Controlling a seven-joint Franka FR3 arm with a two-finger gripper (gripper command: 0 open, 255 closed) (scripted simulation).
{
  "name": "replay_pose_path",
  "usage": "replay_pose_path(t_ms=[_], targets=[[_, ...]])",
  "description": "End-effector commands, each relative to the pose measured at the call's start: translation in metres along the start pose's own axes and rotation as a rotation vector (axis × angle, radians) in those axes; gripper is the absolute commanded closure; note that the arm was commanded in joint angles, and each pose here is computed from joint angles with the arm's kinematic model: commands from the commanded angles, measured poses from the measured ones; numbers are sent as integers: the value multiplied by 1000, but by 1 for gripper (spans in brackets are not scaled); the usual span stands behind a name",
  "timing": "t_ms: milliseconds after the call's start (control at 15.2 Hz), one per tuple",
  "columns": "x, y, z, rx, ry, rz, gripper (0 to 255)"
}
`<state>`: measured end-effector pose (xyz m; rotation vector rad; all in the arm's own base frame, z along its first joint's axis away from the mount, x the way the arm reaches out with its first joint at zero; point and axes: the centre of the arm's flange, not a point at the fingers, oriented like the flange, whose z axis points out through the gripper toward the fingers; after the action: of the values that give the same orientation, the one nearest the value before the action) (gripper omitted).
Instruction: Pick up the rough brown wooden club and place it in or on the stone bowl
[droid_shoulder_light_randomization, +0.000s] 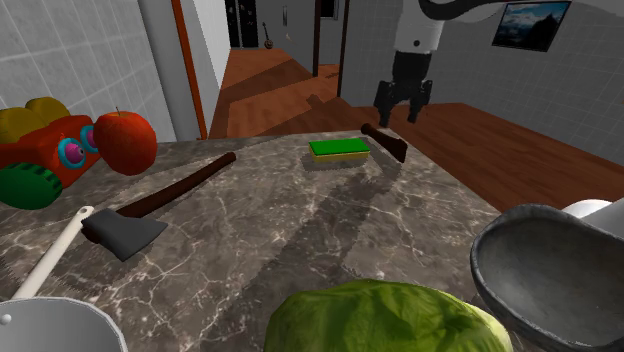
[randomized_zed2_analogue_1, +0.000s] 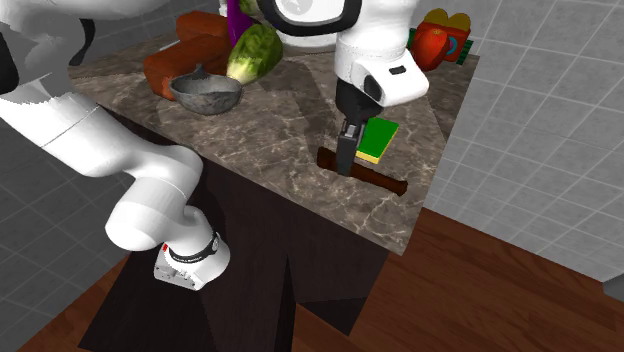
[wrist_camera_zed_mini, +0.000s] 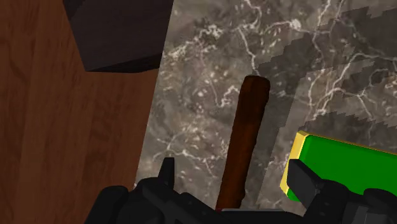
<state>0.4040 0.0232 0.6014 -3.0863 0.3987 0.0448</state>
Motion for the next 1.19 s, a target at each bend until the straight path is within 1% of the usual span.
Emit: replay_pose_path(t_ms=[0, 66, 528, 1056, 1122], targets=[[26, -21, 9, -37, -37, 77, 0], [28, -22, 10, -40, -39, 83, 0], [27, -20, 50, -40, -39, 83, 0], [27, -20, 50, -40, -39, 83, 0], [27, -20, 50, -40, -39, 83, 255]])
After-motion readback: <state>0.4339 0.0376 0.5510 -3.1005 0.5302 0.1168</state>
